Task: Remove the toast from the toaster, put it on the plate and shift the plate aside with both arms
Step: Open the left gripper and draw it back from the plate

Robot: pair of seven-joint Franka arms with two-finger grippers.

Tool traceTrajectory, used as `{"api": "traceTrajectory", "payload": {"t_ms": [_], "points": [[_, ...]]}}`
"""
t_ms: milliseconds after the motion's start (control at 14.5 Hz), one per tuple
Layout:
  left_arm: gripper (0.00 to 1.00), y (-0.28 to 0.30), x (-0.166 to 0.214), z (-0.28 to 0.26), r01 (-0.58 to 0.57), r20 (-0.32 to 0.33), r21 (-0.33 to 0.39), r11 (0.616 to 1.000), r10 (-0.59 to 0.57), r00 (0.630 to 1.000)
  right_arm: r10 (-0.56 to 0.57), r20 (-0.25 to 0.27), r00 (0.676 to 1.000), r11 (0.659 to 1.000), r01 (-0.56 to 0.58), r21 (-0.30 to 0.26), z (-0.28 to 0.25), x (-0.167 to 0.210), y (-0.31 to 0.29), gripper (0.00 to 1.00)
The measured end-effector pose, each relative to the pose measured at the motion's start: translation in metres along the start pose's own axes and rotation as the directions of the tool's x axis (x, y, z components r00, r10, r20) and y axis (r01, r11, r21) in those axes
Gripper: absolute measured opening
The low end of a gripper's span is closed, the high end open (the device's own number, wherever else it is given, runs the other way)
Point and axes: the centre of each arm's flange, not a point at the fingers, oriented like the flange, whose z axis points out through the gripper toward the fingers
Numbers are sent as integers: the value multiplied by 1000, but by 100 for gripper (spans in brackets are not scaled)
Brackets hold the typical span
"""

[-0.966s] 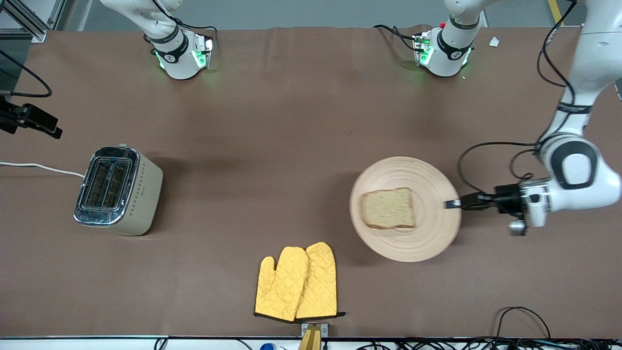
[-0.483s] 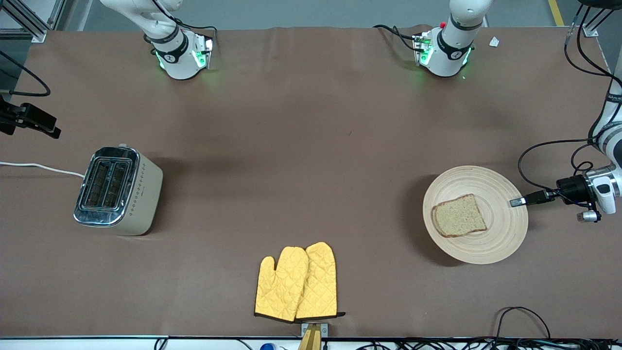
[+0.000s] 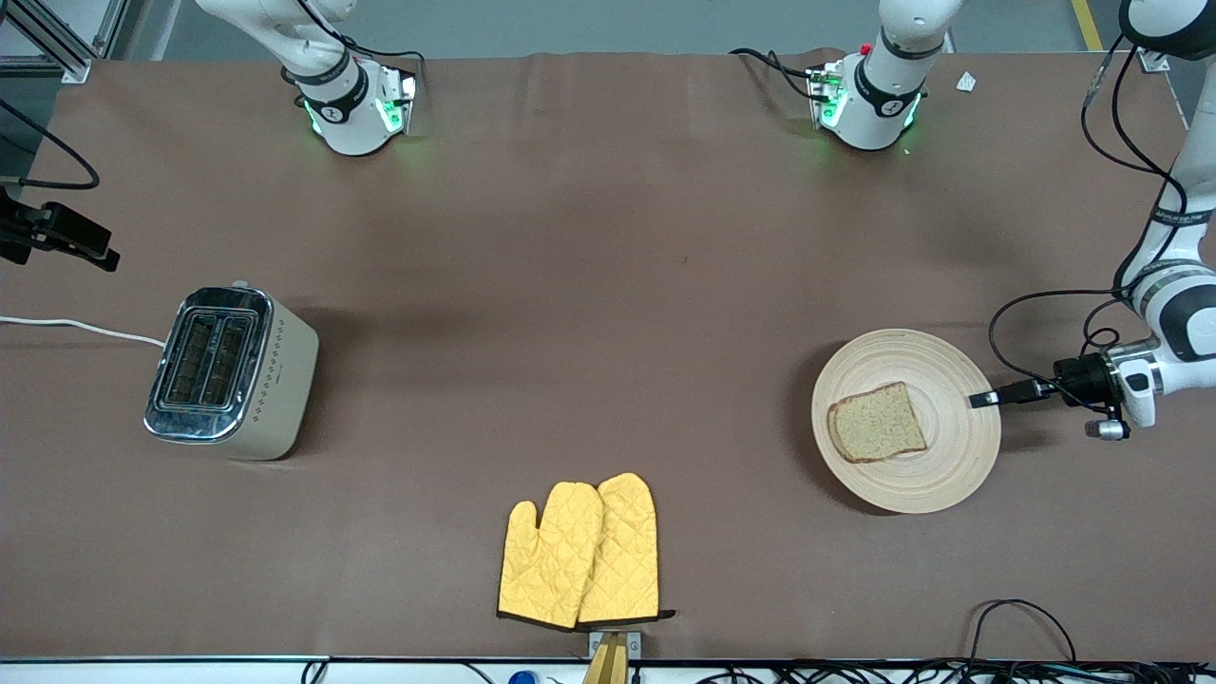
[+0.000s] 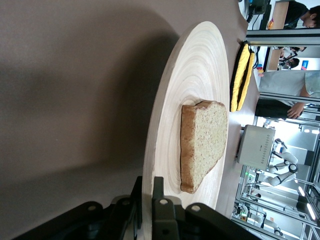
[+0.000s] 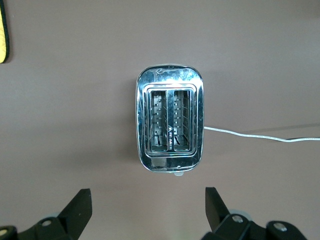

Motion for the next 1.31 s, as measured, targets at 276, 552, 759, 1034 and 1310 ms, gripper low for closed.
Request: {"api": "traceTrajectory", "payload": {"t_ms": [276, 552, 759, 1034, 1310], "points": [[15, -14, 5, 16, -2, 10, -23, 1000, 3, 1000, 0, 0, 1000, 1000, 0, 0, 0, 0, 0, 100], [54, -5, 12, 13, -26, 8, -15, 1000, 26, 1000, 0, 1, 1000, 1000, 0, 0, 0, 0, 0, 100], [83, 20, 28, -24, -103, 11, 82, 991, 103, 995, 0, 4, 1000, 1000, 0, 0, 2, 1, 0, 100], [100, 119, 40, -71, -149, 70, 110, 983, 142, 987, -2, 4, 1000, 1000, 2, 0, 2, 1, -1, 100], [100, 241, 37, -75, -147, 127, 203, 968, 122, 984, -2, 4, 1000, 1000, 2, 0, 2, 1, -1, 100]]}}
